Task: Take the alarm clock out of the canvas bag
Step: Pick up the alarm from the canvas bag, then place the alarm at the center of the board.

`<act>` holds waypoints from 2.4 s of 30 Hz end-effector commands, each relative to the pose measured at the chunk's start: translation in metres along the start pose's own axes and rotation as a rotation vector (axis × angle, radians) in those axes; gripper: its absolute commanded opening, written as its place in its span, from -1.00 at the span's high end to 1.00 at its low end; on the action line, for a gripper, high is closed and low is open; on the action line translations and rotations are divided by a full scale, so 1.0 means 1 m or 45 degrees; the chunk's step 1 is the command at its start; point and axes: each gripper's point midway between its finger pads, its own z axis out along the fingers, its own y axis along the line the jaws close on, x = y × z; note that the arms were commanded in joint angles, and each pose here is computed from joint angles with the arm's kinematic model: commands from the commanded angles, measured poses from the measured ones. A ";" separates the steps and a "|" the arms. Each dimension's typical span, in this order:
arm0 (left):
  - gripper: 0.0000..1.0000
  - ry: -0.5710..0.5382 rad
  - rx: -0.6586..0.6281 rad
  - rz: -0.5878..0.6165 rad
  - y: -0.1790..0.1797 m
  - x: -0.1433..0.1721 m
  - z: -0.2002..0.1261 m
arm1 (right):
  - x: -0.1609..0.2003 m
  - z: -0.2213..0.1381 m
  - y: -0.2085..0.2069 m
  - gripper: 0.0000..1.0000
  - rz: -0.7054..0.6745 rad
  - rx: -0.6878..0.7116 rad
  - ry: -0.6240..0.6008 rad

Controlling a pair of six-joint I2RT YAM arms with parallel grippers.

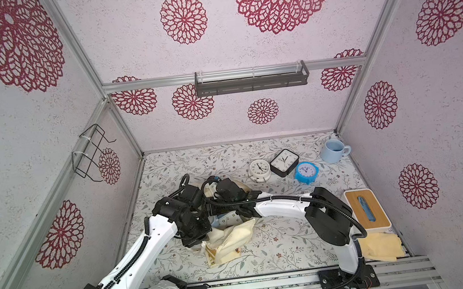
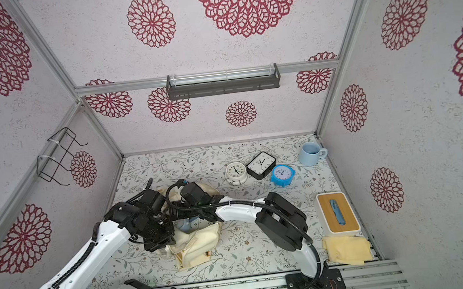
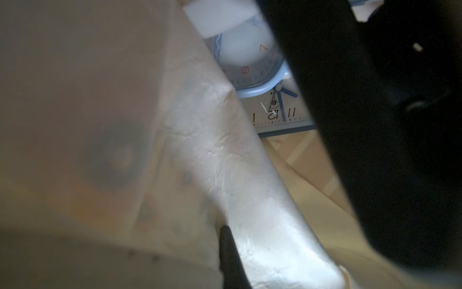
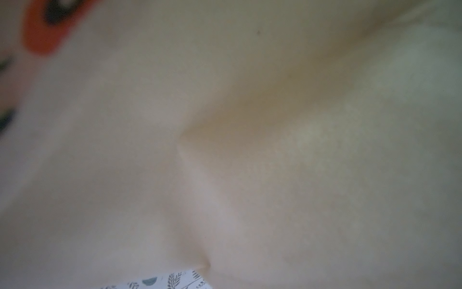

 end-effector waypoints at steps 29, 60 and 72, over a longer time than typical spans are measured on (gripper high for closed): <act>1.00 -0.168 -0.086 0.107 0.006 -0.037 -0.069 | -0.070 -0.198 0.033 0.18 -0.436 0.274 -0.267; 1.00 -0.508 0.227 0.278 -0.059 -0.084 -0.128 | -0.033 -0.389 -0.210 0.25 -0.271 1.909 0.057; 1.00 -0.503 0.262 0.269 -0.062 -0.083 -0.123 | -0.028 -0.431 -0.261 0.26 -0.278 2.297 0.249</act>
